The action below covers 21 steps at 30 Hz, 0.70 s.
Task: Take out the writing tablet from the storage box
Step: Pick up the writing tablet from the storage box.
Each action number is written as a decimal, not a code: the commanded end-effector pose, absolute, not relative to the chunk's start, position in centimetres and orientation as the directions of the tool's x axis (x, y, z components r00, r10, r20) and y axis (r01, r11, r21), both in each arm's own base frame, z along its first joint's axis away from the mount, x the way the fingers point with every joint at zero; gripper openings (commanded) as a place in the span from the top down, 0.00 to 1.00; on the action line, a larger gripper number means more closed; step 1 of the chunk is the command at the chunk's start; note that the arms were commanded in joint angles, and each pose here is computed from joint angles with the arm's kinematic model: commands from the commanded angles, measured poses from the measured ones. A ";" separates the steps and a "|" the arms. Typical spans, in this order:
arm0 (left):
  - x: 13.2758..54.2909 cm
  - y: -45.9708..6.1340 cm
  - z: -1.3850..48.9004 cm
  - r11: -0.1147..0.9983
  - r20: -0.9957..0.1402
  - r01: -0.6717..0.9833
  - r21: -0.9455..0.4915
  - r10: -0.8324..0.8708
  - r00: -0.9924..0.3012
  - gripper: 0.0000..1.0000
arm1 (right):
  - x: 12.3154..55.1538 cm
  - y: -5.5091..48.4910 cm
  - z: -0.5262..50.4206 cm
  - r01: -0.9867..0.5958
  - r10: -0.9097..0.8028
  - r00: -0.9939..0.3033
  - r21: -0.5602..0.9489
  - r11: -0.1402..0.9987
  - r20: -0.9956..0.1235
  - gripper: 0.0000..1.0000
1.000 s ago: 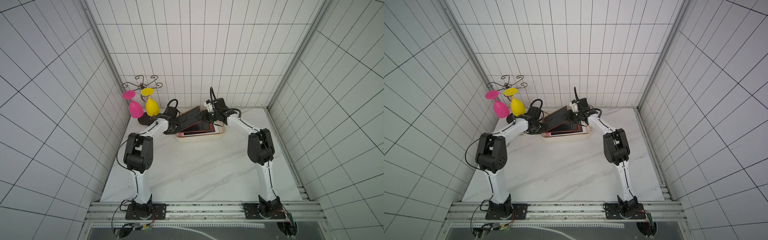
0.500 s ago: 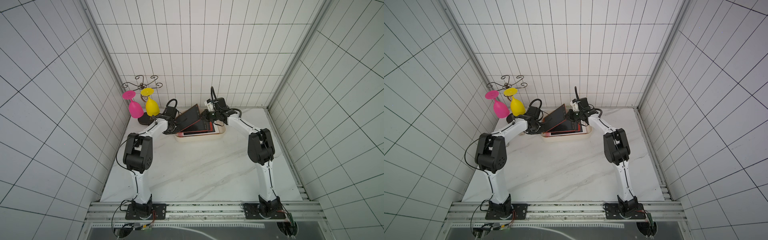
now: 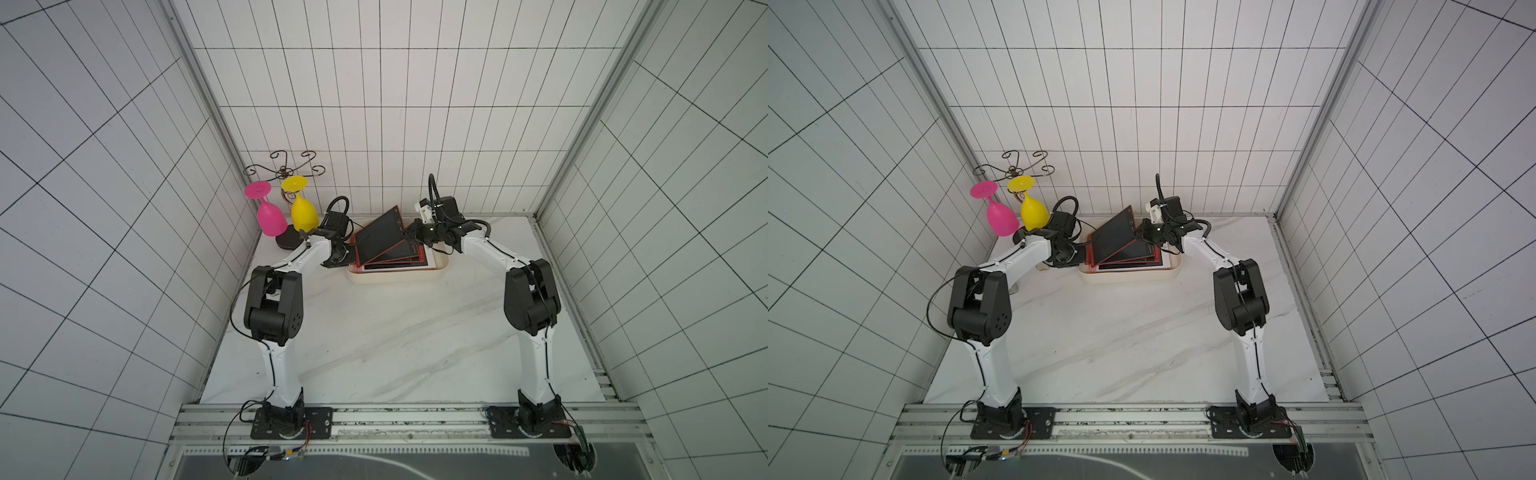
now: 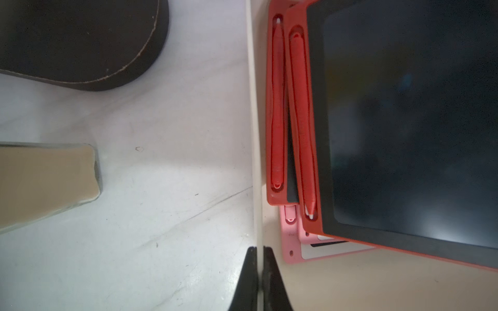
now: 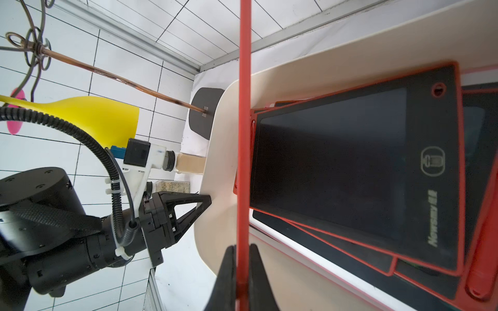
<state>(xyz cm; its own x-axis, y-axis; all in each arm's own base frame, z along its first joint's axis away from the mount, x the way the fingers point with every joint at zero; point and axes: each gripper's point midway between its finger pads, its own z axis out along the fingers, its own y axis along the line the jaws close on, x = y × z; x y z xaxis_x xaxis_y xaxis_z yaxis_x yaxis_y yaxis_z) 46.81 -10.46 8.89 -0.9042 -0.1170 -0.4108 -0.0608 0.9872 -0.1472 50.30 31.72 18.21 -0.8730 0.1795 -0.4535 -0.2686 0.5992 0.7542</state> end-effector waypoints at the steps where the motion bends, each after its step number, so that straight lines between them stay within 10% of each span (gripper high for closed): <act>1: 48.9 -10.6 12.9 0.985 -0.513 -0.034 -0.172 -0.119 -0.850 1.00 | 50.2 30.1 21.4 -0.288 0.244 -0.847 0.794 0.535 -0.472 1.00; 21: 49.5 -10.5 12.9 0.984 -0.518 -0.001 -0.180 -0.096 -0.850 1.00 | 48.4 14.2 27.6 -0.214 0.465 -0.783 0.880 0.424 -0.414 1.00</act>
